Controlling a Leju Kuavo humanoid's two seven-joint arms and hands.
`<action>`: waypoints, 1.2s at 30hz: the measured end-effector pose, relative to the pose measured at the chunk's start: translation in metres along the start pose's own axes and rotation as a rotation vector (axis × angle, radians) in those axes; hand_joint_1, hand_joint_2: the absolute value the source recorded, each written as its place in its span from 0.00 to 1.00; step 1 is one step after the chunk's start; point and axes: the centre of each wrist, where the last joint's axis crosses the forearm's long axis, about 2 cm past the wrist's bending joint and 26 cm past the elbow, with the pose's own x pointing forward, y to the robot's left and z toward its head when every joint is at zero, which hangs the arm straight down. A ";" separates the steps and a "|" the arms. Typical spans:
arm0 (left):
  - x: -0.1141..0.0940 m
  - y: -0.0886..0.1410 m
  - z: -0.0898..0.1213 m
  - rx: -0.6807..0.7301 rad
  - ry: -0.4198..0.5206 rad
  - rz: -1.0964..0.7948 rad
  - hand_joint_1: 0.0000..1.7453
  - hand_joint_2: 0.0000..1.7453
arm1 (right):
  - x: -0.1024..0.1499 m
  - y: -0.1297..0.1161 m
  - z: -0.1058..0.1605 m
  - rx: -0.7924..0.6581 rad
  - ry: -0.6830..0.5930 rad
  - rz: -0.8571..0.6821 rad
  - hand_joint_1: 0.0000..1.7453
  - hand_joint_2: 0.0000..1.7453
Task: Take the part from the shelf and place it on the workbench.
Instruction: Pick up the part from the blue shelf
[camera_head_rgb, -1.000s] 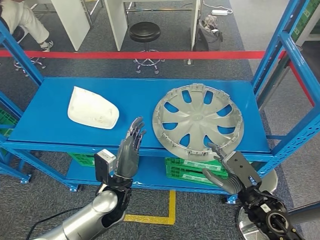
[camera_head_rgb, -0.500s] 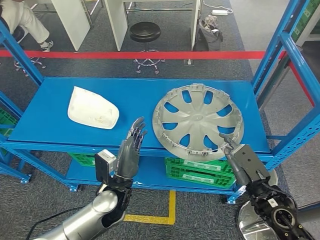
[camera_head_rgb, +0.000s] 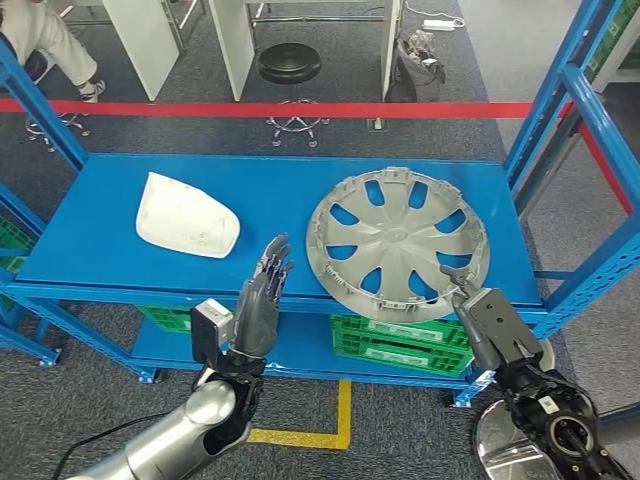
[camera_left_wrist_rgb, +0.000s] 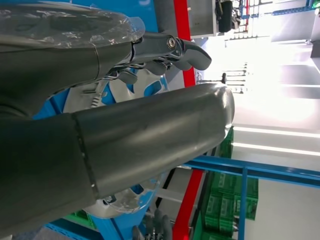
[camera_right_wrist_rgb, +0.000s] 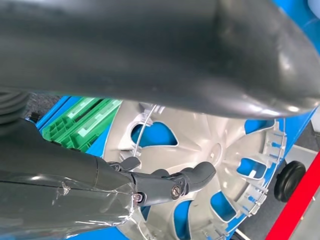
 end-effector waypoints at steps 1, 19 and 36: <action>0.000 0.000 0.000 0.000 -0.001 -0.001 0.00 0.00 | 0.000 0.000 0.000 0.000 0.000 0.000 0.00 0.00; 0.001 -0.001 -0.002 0.000 -0.006 -0.004 0.00 0.00 | 0.001 -0.005 0.001 -0.009 -0.009 -0.001 0.00 0.00; 0.000 -0.001 -0.003 0.001 -0.012 -0.005 0.00 0.00 | 0.002 -0.007 0.000 -0.003 -0.018 -0.003 0.00 0.00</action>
